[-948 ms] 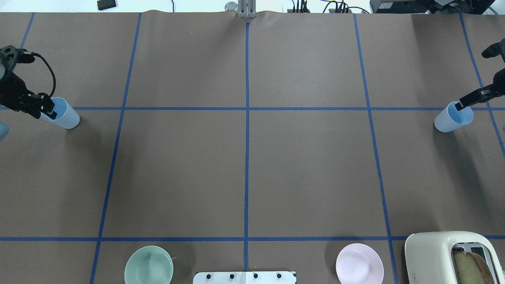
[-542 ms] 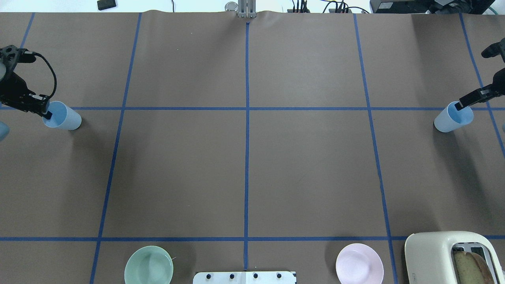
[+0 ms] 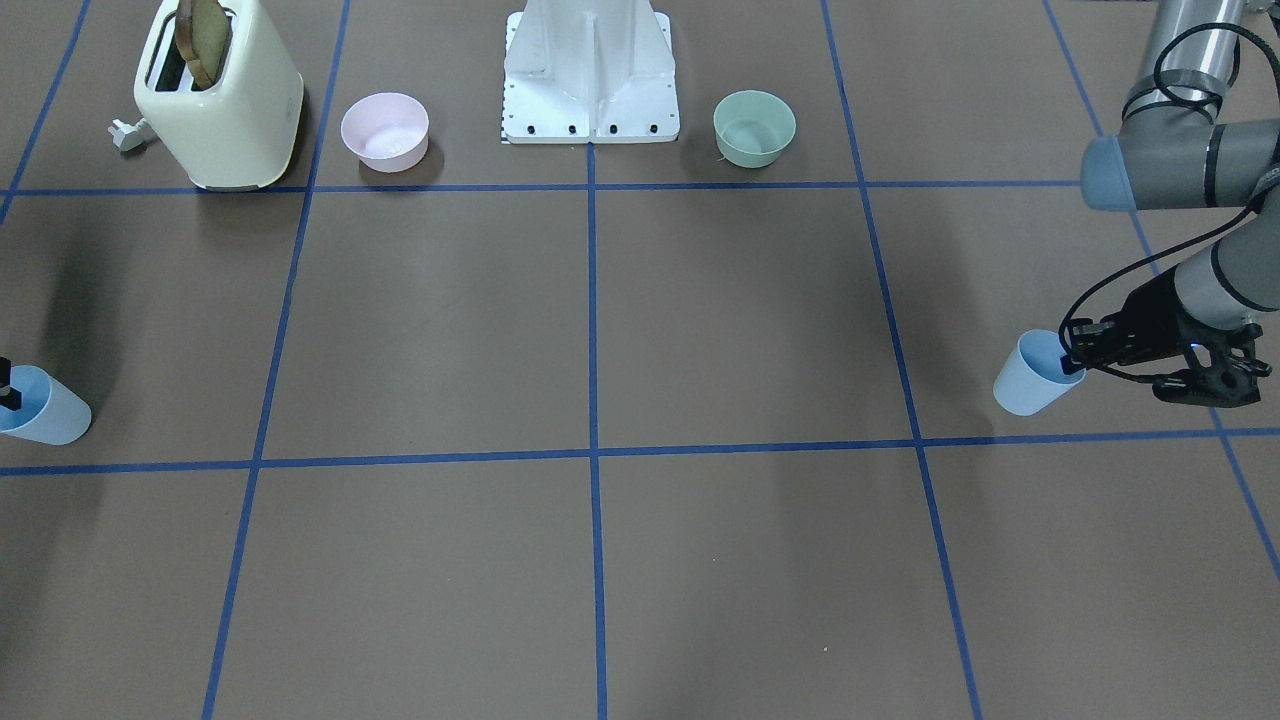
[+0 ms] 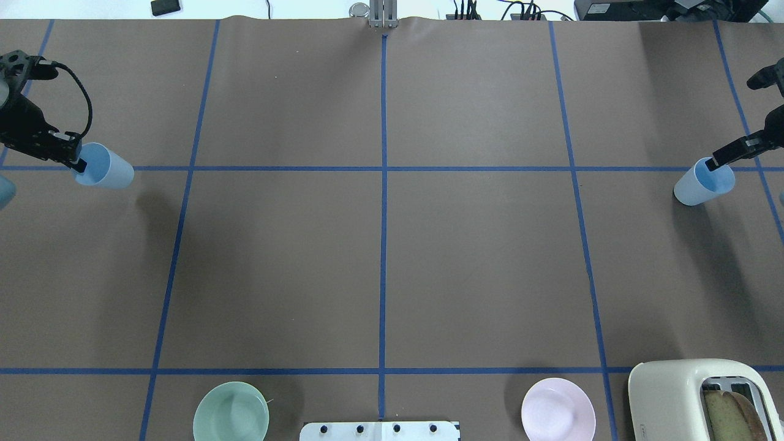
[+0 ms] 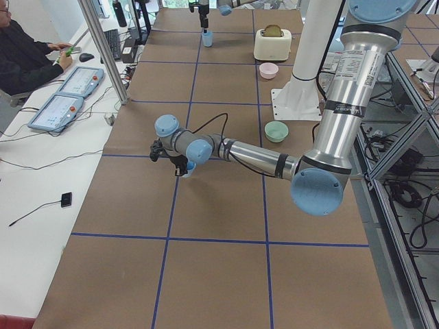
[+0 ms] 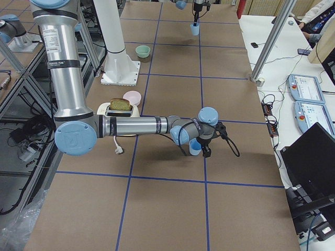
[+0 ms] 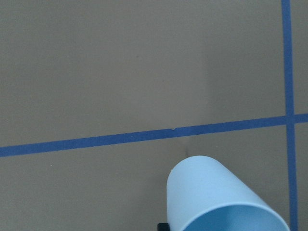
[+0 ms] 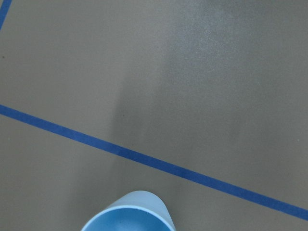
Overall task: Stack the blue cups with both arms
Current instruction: 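Carry the light-blue cup with the left gripper to the table center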
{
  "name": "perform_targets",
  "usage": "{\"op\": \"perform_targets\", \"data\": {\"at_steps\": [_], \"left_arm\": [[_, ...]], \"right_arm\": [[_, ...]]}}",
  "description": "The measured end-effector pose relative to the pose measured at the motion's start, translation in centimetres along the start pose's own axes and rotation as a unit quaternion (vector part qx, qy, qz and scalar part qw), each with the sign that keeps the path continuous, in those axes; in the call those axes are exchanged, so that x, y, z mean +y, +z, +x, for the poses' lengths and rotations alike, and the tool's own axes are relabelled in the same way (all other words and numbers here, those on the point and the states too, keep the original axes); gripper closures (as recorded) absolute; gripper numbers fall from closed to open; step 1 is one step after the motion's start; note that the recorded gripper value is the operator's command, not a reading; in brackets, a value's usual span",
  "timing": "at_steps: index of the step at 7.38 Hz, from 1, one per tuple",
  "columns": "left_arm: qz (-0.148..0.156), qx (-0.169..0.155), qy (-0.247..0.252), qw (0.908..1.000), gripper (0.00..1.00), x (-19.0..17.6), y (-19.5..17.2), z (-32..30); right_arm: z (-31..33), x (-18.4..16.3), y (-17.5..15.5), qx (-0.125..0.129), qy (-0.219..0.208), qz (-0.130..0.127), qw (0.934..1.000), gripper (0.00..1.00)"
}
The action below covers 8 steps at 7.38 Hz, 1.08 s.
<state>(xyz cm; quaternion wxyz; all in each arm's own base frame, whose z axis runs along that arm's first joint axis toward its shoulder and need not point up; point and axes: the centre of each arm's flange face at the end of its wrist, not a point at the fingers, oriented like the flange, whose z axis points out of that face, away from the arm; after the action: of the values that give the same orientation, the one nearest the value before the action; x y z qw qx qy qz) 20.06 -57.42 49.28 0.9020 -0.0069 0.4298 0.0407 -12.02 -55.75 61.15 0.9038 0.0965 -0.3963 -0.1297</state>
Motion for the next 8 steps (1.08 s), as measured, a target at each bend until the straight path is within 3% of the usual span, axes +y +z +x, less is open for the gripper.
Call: {"op": "perform_targets", "data": {"at_steps": [3, 6, 8], "left_arm": [[-0.006, -0.002, -0.089, 0.9960, 1.00, -2.7, -5.6, 10.1], [-0.023, 0.017, -0.163, 0.9861, 1.00, -3.3, -4.7, 22.3], [-0.025, 0.025, -0.188, 0.9815, 1.00, -4.1, -4.5, 29.0]], "right_arm": [[0.0, 0.0, 0.0, 0.000, -0.001, 0.000, 1.0000, 0.01], [0.1, 0.1, 0.1, 0.000, -0.003, -0.001, 1.0000, 0.01], [0.1, 0.1, 0.0, 0.000, -0.004, -0.001, 1.0000, 0.01]]}}
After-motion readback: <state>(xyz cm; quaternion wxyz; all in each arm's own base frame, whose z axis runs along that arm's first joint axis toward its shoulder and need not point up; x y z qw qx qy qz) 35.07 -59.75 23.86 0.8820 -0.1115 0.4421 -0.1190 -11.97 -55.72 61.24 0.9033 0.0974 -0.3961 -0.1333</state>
